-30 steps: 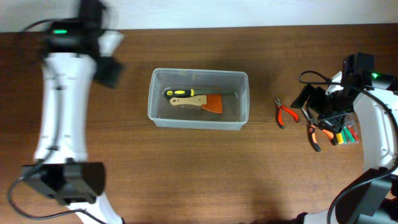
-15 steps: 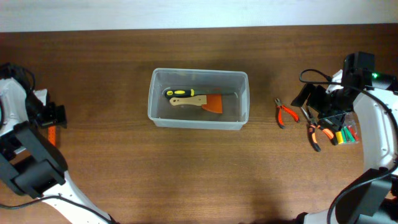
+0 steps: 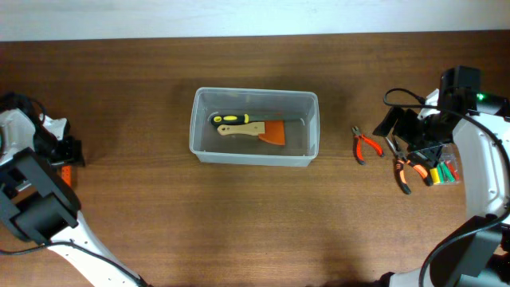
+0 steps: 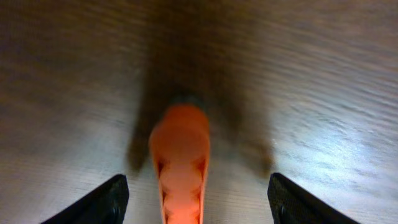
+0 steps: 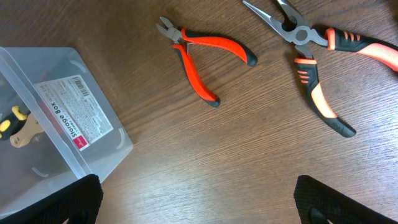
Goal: Pack container
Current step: 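Grasp the orange segmented tool with the left gripper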
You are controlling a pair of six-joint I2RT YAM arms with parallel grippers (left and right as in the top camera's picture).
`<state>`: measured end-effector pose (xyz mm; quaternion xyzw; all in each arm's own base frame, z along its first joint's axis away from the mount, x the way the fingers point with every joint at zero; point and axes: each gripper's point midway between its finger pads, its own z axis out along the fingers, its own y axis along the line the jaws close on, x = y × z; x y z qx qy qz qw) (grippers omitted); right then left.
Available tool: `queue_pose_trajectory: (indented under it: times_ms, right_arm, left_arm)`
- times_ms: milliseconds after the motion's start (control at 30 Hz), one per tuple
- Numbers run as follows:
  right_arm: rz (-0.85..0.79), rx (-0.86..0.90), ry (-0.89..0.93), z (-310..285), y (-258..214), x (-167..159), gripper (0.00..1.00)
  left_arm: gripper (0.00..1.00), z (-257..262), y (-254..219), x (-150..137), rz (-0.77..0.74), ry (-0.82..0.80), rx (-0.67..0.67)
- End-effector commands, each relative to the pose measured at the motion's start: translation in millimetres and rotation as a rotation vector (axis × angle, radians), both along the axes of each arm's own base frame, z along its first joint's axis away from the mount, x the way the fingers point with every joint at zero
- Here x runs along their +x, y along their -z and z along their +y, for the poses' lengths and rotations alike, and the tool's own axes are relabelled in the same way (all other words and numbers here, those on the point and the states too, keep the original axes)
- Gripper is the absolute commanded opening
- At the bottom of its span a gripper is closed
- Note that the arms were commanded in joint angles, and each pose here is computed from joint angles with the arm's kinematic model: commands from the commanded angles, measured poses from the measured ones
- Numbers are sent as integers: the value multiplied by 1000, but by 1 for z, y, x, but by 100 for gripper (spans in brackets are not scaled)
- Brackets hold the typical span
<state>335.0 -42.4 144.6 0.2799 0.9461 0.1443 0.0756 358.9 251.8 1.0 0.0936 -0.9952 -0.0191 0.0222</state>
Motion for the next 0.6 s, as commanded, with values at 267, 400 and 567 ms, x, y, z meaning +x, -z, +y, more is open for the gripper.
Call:
queue_pose_trajectory:
  times_ms: [267,400,567]
  right_arm:
    - [15,-7,-2,-3,-2,-3,99]
    - [23,-4,-2,-2,-2,-5,99]
    - [28,-3,-2,-2,-2,-7,99]
  left_arm:
    - [64,0,22,-2,29,24,-19]
    - [52,-3,22,-6,43,24,-29]
    - [11,-10,13,-7,67,36,-48]
